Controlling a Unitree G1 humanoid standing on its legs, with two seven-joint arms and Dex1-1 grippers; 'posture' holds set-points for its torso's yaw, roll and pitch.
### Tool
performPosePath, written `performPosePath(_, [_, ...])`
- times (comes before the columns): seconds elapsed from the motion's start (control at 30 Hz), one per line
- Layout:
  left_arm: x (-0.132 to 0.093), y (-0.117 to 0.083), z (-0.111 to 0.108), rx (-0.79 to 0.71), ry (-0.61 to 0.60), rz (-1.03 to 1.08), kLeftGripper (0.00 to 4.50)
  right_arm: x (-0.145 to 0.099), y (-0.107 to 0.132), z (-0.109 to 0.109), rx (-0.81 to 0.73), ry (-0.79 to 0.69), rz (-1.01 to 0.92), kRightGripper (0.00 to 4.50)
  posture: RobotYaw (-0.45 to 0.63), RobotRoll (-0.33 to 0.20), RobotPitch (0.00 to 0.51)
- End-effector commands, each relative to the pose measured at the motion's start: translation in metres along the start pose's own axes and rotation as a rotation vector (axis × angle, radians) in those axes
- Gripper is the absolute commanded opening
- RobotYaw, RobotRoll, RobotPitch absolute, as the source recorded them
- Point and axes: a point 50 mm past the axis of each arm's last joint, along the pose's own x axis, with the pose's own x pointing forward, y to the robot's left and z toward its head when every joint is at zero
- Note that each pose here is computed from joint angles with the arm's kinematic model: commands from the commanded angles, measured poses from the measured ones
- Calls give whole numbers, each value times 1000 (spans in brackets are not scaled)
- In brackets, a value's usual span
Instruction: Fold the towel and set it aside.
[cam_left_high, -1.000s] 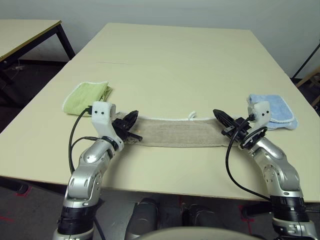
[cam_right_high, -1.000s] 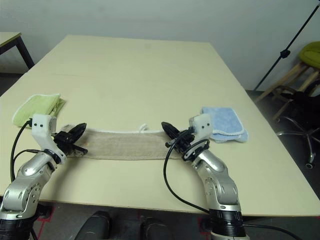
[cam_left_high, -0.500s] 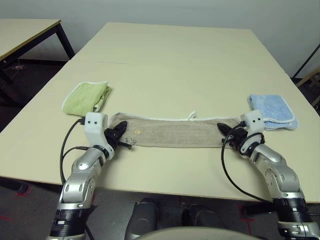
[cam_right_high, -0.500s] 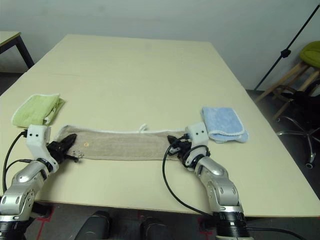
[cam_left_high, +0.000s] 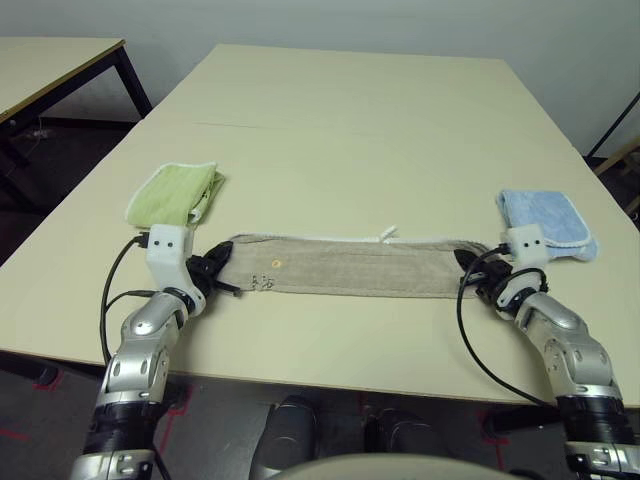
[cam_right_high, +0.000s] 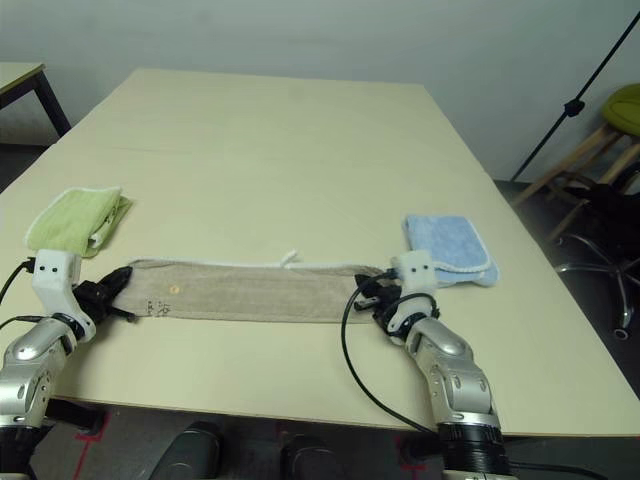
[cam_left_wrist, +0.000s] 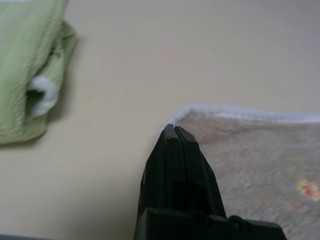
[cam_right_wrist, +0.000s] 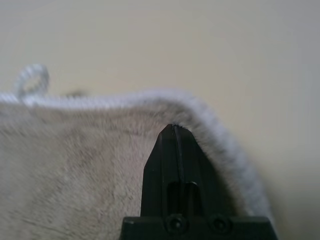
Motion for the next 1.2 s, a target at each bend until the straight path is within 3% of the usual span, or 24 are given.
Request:
performPosePath(0.03, [2, -3, 18, 38, -99, -93, 1225, -12, 1, 13, 138, -52, 14, 566, 160, 0, 83])
performPosePath(0.17, [-1, -1, 34, 75, -146, -195, 2710, -32, -4, 27, 305, -92, -17, 2079, 160, 0, 83])
performPosePath(0.3, [-8, 2, 49, 107, -206, -333, 4136, -60, -5, 24, 432, -11, -27, 3559, 149, 0, 102])
performPosePath(0.37, [-13, 3, 55, 112, -214, -423, 4500, -76, -7, 18, 500, 66, -27, 4361, 148, 0, 103])
performPosePath(0.53, [-22, 6, 62, 137, -206, -614, 4500, -95, -5, 13, 634, 153, -37, 4439, 144, 0, 105])
performPosePath(0.73, [-27, 0, 68, 139, -178, -815, 4500, -97, 1, 3, 740, 244, -85, 4439, 143, 0, 105])
performPosePath(0.9, [-31, -8, 74, 145, -152, -948, 4500, -86, 18, -1, 814, 286, -38, 4439, 146, 0, 104])
performPosePath(1.2, [-23, -14, 77, 130, -166, -958, 4500, -43, 21, -13, 851, 264, -142, 4439, 164, 0, 96])
